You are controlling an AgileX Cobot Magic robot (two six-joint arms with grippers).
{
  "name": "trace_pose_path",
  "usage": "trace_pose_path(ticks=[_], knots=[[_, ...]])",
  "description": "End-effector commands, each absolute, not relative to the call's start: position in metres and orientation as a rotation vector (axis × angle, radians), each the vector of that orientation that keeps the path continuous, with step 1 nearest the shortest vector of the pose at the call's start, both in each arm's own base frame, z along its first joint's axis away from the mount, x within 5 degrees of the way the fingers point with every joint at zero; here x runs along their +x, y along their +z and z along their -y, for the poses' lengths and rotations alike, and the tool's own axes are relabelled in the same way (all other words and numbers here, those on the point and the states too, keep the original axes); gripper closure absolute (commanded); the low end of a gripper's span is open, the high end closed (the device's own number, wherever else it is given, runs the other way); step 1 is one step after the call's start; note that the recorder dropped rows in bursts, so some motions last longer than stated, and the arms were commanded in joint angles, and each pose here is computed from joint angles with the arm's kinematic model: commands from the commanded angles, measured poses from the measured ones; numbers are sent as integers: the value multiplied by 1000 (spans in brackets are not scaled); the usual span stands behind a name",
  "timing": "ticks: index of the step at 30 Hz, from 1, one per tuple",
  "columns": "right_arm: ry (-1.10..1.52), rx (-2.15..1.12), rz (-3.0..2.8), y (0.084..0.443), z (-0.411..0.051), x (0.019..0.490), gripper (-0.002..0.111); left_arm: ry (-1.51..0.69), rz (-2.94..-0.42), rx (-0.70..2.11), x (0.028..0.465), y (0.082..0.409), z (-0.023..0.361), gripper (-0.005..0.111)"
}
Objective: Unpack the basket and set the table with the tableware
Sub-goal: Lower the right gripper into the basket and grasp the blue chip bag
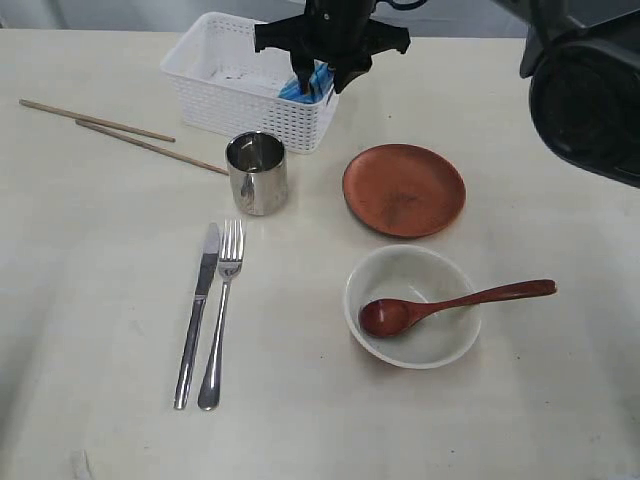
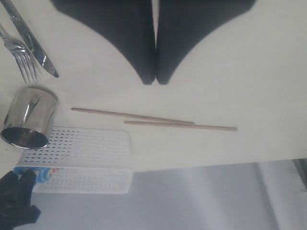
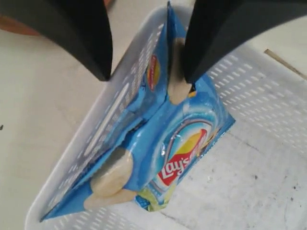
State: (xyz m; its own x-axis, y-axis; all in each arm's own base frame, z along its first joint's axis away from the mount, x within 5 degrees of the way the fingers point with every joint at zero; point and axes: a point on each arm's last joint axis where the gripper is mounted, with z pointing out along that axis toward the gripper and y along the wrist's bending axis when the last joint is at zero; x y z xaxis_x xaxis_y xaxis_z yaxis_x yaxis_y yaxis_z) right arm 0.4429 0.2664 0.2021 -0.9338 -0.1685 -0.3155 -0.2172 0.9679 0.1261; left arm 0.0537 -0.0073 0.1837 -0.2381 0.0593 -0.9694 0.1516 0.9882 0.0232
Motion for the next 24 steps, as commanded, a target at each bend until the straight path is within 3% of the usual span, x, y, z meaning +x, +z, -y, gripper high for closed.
trace_pose_path(ticks=[1,11,18,24], knots=[[229,-298,-2822,203,-266,442,63,-88,-1799,150,54,184,7,107],[309,-291,-2724,236,-268,443,63,-88,-1799,150,54,184,7,107],[323,-277,-2777,216,-272,445,63,-88,-1799,150,54,184,7,107],[306,-274,-2819,201,-273,446,55,-88,-1799,150,54,184,7,107]])
